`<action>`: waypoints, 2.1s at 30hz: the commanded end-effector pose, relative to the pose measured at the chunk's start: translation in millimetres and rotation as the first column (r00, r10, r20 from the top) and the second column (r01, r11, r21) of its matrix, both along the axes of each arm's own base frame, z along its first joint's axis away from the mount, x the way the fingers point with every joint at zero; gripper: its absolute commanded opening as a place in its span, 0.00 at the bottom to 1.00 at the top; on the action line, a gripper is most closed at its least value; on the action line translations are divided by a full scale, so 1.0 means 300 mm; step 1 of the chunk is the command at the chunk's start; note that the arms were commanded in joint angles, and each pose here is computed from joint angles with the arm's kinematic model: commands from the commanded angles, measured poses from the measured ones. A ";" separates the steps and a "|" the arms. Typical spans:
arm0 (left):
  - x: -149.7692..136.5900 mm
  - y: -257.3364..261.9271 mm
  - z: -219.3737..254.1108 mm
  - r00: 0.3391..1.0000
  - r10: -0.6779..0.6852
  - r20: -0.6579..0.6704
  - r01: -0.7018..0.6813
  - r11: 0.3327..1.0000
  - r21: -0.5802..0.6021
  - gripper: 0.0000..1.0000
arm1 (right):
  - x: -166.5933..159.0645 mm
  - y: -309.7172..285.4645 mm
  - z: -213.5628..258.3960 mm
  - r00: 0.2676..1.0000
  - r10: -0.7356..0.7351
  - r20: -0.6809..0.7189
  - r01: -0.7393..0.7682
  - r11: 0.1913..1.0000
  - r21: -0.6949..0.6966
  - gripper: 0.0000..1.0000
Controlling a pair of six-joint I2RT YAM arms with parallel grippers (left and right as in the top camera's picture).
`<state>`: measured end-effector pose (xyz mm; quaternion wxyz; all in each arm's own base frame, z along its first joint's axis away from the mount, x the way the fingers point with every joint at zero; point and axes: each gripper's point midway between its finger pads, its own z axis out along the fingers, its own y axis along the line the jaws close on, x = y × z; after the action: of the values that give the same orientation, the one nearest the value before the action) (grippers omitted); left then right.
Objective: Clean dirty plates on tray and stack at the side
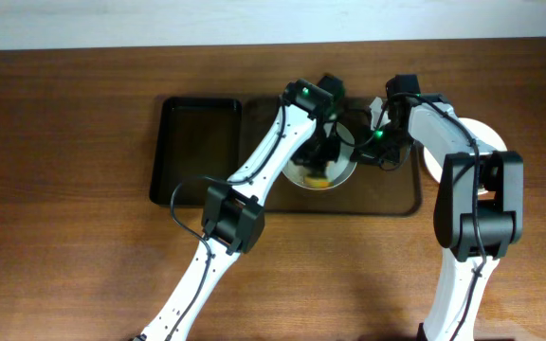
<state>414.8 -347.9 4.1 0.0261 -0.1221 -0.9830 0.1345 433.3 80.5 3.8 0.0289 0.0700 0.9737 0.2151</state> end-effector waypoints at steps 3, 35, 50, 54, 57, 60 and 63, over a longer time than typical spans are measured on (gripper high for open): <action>0.217 0.216 -0.206 0.969 0.041 0.243 -0.114 0.949 0.295 0.00 | -0.050 -0.054 -0.075 0.997 -0.025 -0.071 0.020 0.997 -0.071 0.04; 0.271 0.593 0.602 0.893 0.291 0.344 -0.309 0.951 -0.002 0.00 | -0.178 -0.275 0.829 0.906 0.051 0.420 0.357 0.440 -0.824 0.04; 0.268 0.593 0.587 0.898 0.289 0.331 -0.309 0.951 0.007 0.00 | -0.200 -0.273 0.811 0.888 -0.058 0.457 0.429 0.466 -0.774 0.04; 0.268 0.593 0.587 0.898 0.289 0.331 -0.309 0.951 0.007 0.00 | -0.199 -0.494 0.702 0.890 -0.310 0.333 0.454 0.646 -0.613 0.04; 0.268 0.593 0.587 0.898 0.289 0.331 -0.309 0.951 0.007 0.00 | -0.207 -0.679 0.679 0.853 -0.425 0.302 0.521 0.725 -0.451 0.04; 0.270 0.593 0.588 0.897 0.290 0.334 -0.309 0.951 0.004 0.00 | -0.230 -0.735 0.661 0.850 -0.456 0.265 0.525 0.780 -0.340 0.10; 0.274 0.592 0.590 0.895 0.290 0.337 -0.309 0.951 0.002 0.00 | -0.273 -0.765 0.567 0.872 -0.464 0.154 0.486 0.793 -0.367 0.41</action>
<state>496.7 -168.8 182.3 -0.1591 0.0190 -0.9835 0.0844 348.3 -156.1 185.5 0.1399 0.3234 0.9354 -0.0289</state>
